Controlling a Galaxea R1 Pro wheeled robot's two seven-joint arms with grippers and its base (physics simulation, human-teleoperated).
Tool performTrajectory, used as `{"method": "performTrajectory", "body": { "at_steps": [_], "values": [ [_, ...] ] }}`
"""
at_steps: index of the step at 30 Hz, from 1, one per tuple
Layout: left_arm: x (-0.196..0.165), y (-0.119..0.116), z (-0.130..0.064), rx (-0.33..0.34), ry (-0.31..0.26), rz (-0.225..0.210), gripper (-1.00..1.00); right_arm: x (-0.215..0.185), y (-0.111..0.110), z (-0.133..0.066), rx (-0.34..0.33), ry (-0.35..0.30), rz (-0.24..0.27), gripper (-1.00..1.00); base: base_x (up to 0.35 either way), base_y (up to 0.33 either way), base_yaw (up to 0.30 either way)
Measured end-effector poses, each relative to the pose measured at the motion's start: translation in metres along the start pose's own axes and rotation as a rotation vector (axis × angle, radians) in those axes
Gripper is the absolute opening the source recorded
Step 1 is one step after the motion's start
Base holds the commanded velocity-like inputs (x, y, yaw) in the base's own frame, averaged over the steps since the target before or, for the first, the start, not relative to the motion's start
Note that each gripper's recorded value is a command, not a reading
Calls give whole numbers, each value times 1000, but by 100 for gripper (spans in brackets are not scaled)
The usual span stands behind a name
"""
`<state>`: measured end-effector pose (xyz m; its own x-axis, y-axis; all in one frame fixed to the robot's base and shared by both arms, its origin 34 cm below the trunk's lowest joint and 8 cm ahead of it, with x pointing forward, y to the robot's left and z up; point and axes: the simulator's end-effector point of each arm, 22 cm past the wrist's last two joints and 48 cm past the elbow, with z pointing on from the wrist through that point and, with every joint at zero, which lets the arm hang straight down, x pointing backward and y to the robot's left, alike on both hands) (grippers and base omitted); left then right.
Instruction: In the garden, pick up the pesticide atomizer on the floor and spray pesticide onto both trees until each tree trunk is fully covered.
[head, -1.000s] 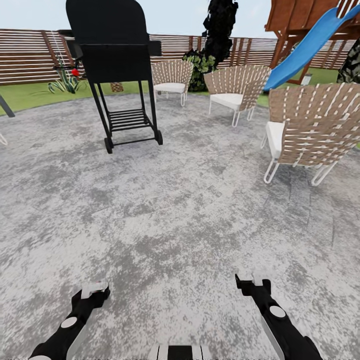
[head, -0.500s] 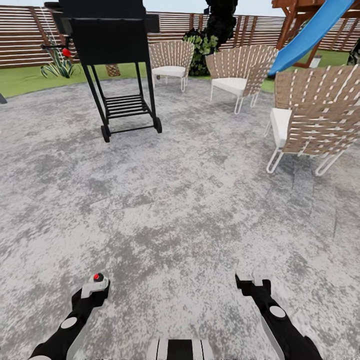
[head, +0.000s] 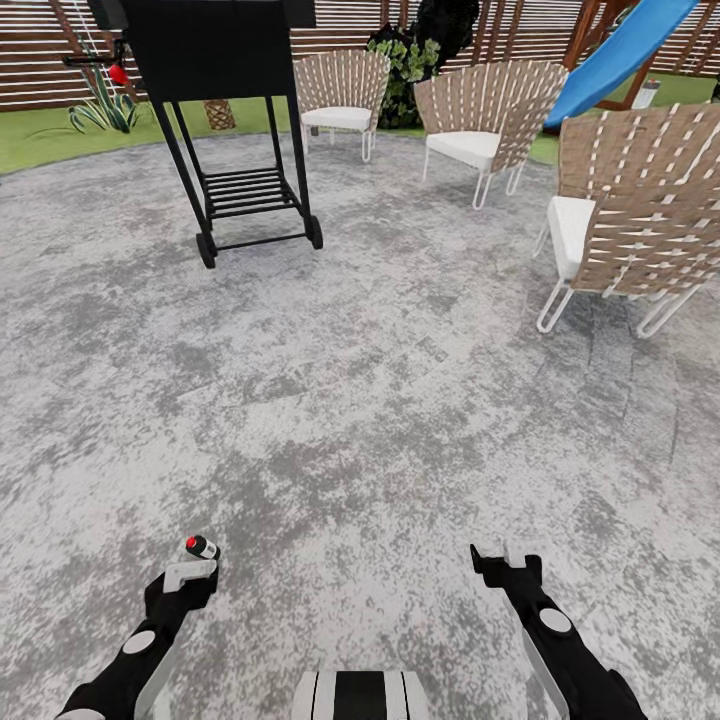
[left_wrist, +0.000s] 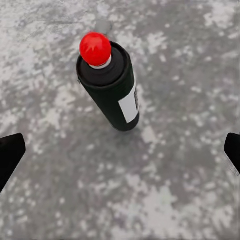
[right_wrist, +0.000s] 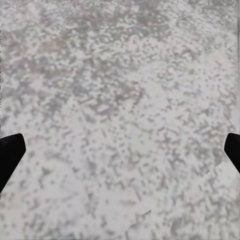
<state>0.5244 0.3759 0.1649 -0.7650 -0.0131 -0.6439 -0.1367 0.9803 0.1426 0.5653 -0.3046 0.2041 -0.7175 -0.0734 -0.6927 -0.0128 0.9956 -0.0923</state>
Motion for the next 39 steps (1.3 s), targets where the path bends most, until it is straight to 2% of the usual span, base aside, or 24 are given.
{"method": "performTrajectory", "body": {
  "at_steps": [2, 3, 6, 15, 25, 32, 39],
  "values": [
    [-1, -1, 0, 0, -3, -2, 100, -31, -1, 1, 1, -64, -1, 100, 0, 0, 0],
    [-2, -2, 0, 1, -5, -3, 100, -57, -1, 0, 2, -118, -1, 100, 0, 0, 0],
    [-3, -3, 2, 2, -8, -3, 100, -79, -1, -1, 1, -166, -2, 100, 0, 0, 0],
    [-2, -5, 4, 4, -9, -3, 100, -82, 2, 0, -7, -173, -4, 100, 9, 0, 0],
    [-2, -5, 4, 2, -9, -4, 100, -82, 2, 0, -8, -173, -5, 100, 147, 4, 0],
    [-2, -4, 4, 2, -8, -5, 100, -82, 2, 0, -8, -173, -5, 100, 23, 178, 0],
    [-2, -5, 4, 3, -9, -5, 100, -82, 2, 0, -8, -173, -5, 100, 1, 20, 0]
  ]
}}
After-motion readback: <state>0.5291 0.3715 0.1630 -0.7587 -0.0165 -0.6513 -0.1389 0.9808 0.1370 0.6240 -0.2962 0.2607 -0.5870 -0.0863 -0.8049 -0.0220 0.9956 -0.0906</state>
